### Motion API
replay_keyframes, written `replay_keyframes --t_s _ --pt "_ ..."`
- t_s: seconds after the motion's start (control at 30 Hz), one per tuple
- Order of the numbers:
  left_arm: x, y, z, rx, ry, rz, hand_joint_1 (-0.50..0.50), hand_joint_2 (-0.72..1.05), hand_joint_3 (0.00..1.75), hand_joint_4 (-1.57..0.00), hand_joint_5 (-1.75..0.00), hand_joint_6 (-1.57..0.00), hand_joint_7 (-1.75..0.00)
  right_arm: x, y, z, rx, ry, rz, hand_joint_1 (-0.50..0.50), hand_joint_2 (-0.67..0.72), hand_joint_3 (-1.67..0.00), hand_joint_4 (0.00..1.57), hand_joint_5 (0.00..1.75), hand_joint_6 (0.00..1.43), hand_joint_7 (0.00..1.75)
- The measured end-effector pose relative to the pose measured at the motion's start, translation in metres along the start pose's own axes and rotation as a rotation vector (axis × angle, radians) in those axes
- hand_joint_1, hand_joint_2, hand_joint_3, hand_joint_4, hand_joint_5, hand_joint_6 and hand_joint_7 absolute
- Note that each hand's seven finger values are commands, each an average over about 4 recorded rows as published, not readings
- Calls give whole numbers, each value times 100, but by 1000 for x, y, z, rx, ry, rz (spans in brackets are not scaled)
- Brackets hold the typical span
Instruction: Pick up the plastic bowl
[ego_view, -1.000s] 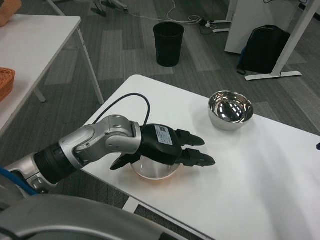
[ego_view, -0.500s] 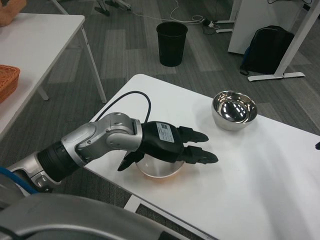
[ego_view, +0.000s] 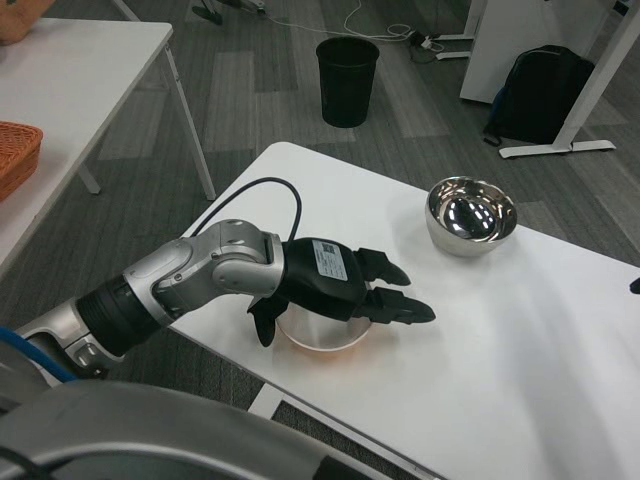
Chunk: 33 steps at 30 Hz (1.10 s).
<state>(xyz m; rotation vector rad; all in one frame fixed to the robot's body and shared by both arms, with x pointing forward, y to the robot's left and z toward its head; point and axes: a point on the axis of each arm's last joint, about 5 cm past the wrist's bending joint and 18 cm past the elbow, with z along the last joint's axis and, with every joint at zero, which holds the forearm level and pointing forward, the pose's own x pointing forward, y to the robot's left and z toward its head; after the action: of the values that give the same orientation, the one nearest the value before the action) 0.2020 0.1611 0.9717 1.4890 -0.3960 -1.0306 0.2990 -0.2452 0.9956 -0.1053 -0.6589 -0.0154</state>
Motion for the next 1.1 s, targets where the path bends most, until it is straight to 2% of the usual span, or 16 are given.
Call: replay_keyframes --t_s 0.13,0.27,0.37,0.47,0.6,0.7,0.8,0.9,1.03,1.1 --pt "0 -1 -1 -8 0 -2 -48 91 157 -17 -77 0 -17 0 0 0 1 -2 1 -48 53 -4 0 0 0 0" --pt "1 -1 -1 -7 3 -4 -48 98 166 -22 -103 0 -28 0 0 0 2 -2 2 -50 53 0 0 0 0 0" --pt "1 -1 -2 -2 7 -8 -48 105 164 -22 -113 0 -40 0 0 0 2 -1 2 -47 53 0 0 0 0 0" --pt "1 -1 -2 -1 8 -8 -48 105 157 -17 -113 0 -49 0 0 0 2 -1 2 -46 53 0 0 0 0 0" --pt "1 -1 -2 -5 8 -7 -48 105 157 -15 -113 0 -56 0 0 0 2 -1 2 -48 53 0 0 0 0 0" --pt "1 -1 -2 -6 9 -6 -48 105 146 -14 -113 0 -56 0 0 0 2 -1 2 -48 53 0 0 0 0 0" --pt "0 0 -3 -6 12 -2 -44 105 118 -14 -121 0 -56 0 0 0 2 -1 2 -48 53 0 0 0 0 0" --pt "0 0 -3 -7 13 2 -43 100 113 -15 -128 0 -56 0 0 0 3 -2 3 -47 53 0 0 0 0 0" --pt "-1 0 -4 -5 11 15 -41 83 100 -21 -154 0 -70 -1 1 0 6 -2 4 -46 53 0 0 0 0 0" --pt "-1 0 -4 2 5 25 -42 74 89 -29 -164 0 -75 -1 1 0 7 -1 3 -48 53 0 0 0 0 0"
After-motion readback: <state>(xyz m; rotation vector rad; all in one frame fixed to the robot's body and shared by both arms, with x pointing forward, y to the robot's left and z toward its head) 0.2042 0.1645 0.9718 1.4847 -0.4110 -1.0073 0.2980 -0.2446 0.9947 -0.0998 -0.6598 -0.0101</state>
